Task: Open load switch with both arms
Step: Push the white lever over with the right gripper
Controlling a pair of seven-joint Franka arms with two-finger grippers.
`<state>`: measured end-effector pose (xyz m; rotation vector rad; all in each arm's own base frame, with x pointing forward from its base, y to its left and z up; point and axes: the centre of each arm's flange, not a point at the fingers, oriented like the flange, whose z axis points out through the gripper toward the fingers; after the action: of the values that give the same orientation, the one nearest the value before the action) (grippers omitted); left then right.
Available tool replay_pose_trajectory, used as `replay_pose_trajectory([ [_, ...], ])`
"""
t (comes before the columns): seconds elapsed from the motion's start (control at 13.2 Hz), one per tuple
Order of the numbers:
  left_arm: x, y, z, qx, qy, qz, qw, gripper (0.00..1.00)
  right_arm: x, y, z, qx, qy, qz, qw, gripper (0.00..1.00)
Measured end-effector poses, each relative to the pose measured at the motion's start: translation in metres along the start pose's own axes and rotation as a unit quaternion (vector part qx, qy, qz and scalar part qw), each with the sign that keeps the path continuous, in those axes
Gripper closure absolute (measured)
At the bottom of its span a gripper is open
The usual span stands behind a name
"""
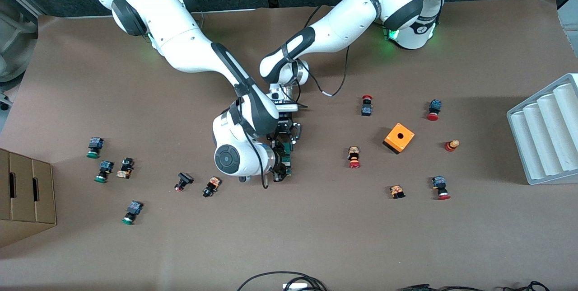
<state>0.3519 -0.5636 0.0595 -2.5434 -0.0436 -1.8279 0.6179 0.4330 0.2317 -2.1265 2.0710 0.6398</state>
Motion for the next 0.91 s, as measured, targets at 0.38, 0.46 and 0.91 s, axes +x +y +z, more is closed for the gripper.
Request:
replay_pose_trajectory([
  [0.38,0.000,0.000,0.000,0.000,0.000,0.000,1.000,0.36,-0.002,0.007,-0.004,-0.009,0.003,-0.003,1.000,0.60],
  [0.46,0.000,0.000,0.000,0.000,0.000,0.000,1.000,0.36,-0.002,0.009,-0.005,-0.010,0.005,-0.004,1.000,0.60],
  [0.91,0.000,0.000,0.000,0.000,0.000,0.000,1.000,0.36,-0.001,0.017,-0.007,-0.015,0.013,-0.011,1.000,0.60],
])
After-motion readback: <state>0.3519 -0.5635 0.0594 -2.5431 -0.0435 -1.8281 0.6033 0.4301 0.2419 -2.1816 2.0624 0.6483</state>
